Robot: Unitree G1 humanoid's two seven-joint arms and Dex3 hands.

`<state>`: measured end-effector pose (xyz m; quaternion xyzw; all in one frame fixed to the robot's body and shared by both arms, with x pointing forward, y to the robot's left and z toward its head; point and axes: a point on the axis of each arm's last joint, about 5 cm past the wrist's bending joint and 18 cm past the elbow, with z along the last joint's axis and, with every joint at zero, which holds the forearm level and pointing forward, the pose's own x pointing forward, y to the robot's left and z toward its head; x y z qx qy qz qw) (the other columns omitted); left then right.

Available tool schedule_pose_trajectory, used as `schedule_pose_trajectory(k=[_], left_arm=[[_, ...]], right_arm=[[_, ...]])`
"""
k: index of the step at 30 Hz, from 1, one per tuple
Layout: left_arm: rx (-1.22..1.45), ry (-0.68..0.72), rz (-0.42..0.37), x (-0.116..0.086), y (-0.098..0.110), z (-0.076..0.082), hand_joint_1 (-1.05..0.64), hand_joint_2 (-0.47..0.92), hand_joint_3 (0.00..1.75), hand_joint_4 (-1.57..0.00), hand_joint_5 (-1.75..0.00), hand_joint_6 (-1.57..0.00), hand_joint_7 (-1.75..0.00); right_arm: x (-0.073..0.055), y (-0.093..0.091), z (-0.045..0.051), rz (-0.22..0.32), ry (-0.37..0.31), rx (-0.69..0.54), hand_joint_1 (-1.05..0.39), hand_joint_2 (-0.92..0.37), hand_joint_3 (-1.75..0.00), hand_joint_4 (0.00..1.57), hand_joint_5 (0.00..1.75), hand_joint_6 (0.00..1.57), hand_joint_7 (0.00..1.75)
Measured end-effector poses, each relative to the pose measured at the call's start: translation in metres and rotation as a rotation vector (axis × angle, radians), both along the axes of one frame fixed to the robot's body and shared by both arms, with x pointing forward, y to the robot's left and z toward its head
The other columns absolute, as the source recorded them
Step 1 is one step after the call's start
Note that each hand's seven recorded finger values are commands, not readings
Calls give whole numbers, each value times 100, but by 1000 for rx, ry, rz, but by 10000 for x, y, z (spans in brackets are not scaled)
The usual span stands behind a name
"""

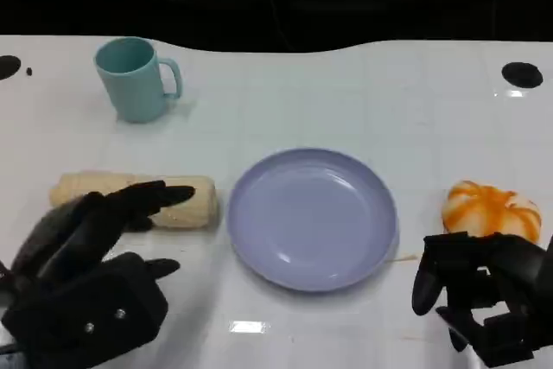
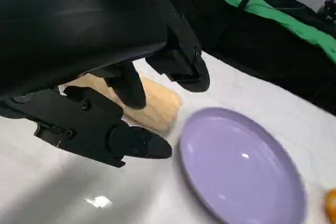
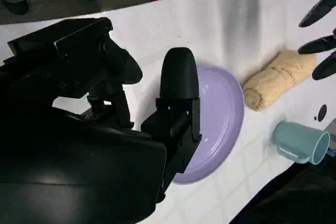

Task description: Grasp the towel on the left side of the plate with the left hand and place it into the plate.

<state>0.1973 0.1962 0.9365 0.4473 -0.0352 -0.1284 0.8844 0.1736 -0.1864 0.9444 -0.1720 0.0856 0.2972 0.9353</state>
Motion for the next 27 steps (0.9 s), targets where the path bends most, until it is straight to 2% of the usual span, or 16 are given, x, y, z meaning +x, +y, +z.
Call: schedule_pose_trajectory(k=[4, 10, 17, 27], left_arm=[[236, -49, -15, 142, 35, 77, -57, 92, 10, -34, -22, -29, 0], [447, -42, 6, 372, 6, 80, -63, 91, 4, -32, -18, -27, 0], [546, 14, 29, 639, -78, 9, -63, 90, 1, -36, -13, -29, -1], [608, 80, -34, 840, -301, -167, -60, 91, 0, -42, -9, -32, -1]], right_arm=[[-1, 10, -5, -1, 2, -3, 7, -64, -101, 67, 168, 66, 144], [8, 9, 2, -3, 0, -5, 7, -63, -102, 68, 168, 67, 144], [14, 3, 3, -5, 4, -1, 7, -63, -103, 68, 169, 66, 144], [8, 13, 8, -6, 4, -2, 7, -62, -103, 68, 169, 67, 143]])
